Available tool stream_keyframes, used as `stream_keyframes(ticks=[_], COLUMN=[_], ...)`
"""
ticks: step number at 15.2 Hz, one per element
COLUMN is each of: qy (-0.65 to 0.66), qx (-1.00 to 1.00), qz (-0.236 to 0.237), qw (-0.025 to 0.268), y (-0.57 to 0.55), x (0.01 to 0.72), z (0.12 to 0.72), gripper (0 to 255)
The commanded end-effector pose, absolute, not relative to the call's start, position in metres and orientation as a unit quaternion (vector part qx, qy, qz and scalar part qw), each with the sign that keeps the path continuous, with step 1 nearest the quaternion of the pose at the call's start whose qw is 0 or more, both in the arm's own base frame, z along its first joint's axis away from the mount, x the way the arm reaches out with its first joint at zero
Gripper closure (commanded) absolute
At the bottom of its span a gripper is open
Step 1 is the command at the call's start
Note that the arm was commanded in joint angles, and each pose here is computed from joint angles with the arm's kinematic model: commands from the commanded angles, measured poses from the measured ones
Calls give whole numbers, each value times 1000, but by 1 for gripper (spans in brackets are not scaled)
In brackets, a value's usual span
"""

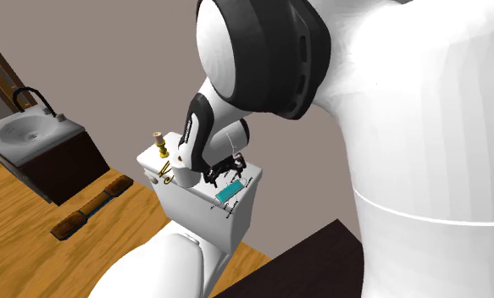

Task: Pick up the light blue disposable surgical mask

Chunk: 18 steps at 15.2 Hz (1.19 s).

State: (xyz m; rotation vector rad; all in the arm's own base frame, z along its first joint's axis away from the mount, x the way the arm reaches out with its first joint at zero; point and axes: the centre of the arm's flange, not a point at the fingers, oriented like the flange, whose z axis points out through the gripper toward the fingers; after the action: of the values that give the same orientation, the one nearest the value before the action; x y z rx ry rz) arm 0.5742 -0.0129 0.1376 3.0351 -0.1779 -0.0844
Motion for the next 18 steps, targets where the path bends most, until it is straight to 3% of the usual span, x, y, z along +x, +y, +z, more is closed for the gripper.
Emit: stream_keyframes(ticks=[1, 6, 7, 18], qy=[-58, -58, -58, -58], qx=[997, 997, 997, 997], qz=[-27, -27, -27, -27], qw=[50, 50, 50, 50], y=[-13, -13, -14, -13], x=[574, 574, 574, 574], z=[126, 107, 107, 118], gripper=[0, 0, 255, 255])
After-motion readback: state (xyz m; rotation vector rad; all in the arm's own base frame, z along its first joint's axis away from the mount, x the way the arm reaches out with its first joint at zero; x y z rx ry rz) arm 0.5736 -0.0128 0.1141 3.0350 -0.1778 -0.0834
